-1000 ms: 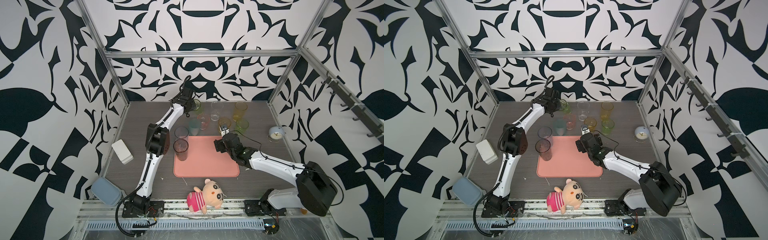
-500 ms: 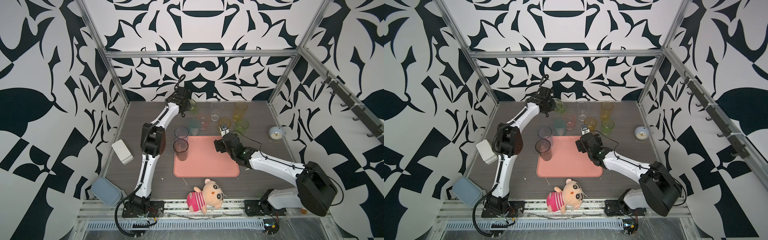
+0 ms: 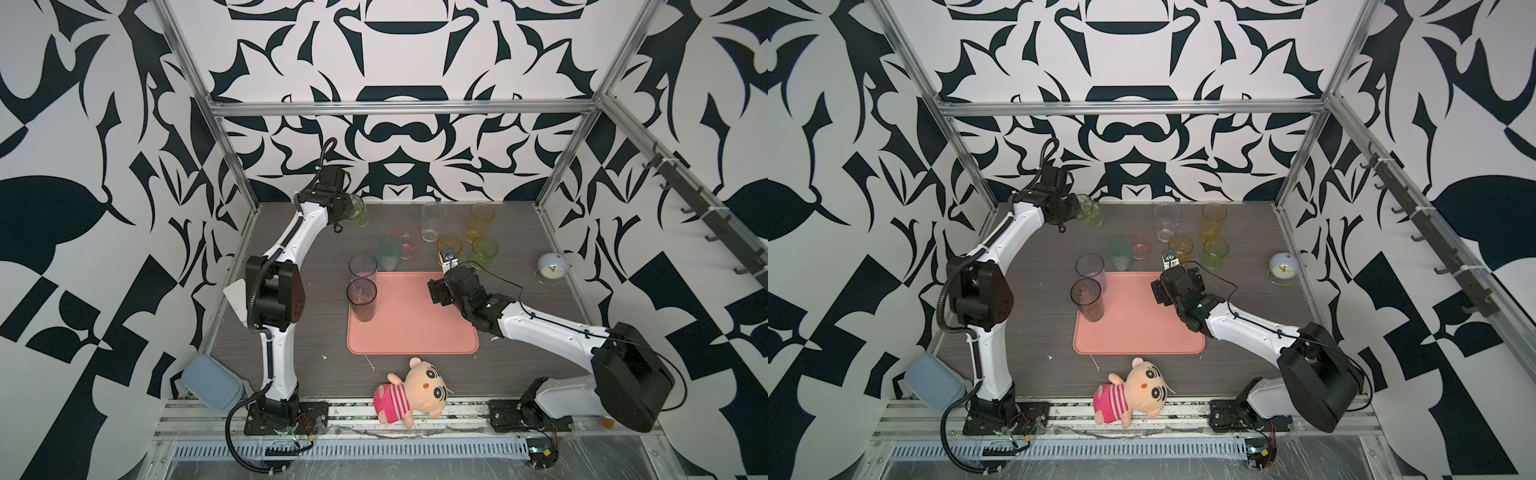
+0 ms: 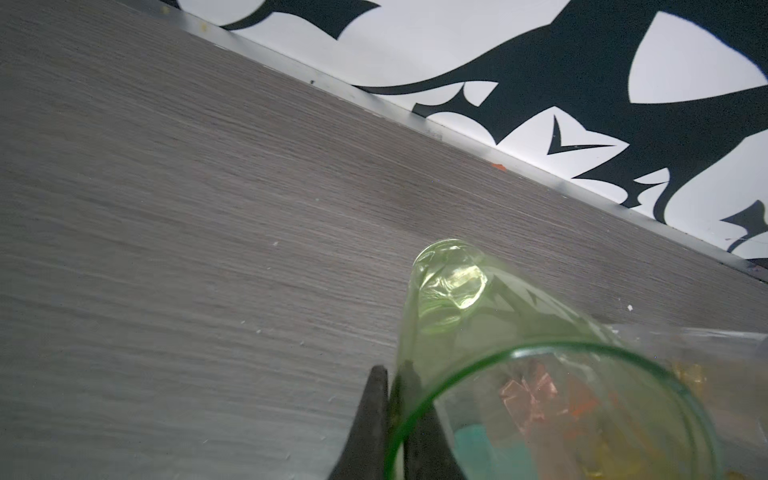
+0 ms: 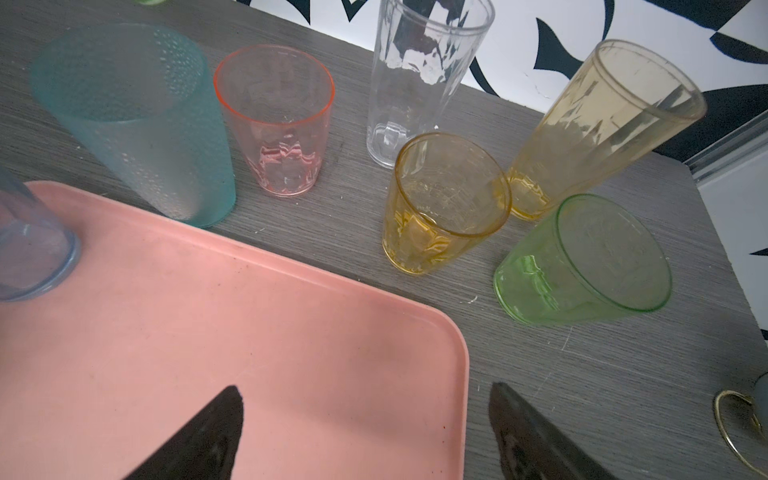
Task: Place the glasses into the tray
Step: 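Lift the green glass with the left gripper and pull it toward the robot, then carry the green glass over the tray and lower it beside the dark grey glass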
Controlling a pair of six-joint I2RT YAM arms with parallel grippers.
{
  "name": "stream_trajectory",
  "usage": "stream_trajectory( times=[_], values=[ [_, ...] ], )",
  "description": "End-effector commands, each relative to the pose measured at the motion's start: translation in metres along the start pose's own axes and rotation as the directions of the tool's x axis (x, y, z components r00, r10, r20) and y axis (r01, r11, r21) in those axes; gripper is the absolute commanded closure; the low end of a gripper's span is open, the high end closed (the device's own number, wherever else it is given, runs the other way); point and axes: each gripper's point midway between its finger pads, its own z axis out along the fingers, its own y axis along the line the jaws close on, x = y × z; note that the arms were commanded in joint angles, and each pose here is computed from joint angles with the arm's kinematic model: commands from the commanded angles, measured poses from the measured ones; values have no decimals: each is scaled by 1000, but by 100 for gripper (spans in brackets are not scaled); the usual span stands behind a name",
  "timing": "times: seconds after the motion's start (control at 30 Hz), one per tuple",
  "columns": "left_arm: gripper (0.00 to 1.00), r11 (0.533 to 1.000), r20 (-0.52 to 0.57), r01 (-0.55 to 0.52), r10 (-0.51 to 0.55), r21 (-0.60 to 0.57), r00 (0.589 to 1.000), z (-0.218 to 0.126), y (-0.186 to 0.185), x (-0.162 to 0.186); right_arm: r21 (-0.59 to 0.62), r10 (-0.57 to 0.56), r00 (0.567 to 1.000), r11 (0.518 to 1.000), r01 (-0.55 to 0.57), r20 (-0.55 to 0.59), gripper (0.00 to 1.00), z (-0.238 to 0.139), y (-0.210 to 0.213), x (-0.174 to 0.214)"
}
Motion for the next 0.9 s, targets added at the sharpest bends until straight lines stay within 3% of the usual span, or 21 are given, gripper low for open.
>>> stream_trajectory(
  times=[0.0, 0.37, 0.87],
  values=[
    [100, 999, 22, -22, 23, -42, 999, -40, 16, -6, -3, 30, 999, 1000, -30, 41, 5, -2, 3, -19],
    [100, 981, -59, -81, 71, -178, 996, -108, 65, 30, 3, 28, 999, 1000, -28, 38, 5, -3, 2, -18],
    [100, 958, -144, -106, 69, -267, 987, -189, 113, 87, 9, 29, 999, 1000, -29, 38, 5, -4, 0, -18]
  ],
)
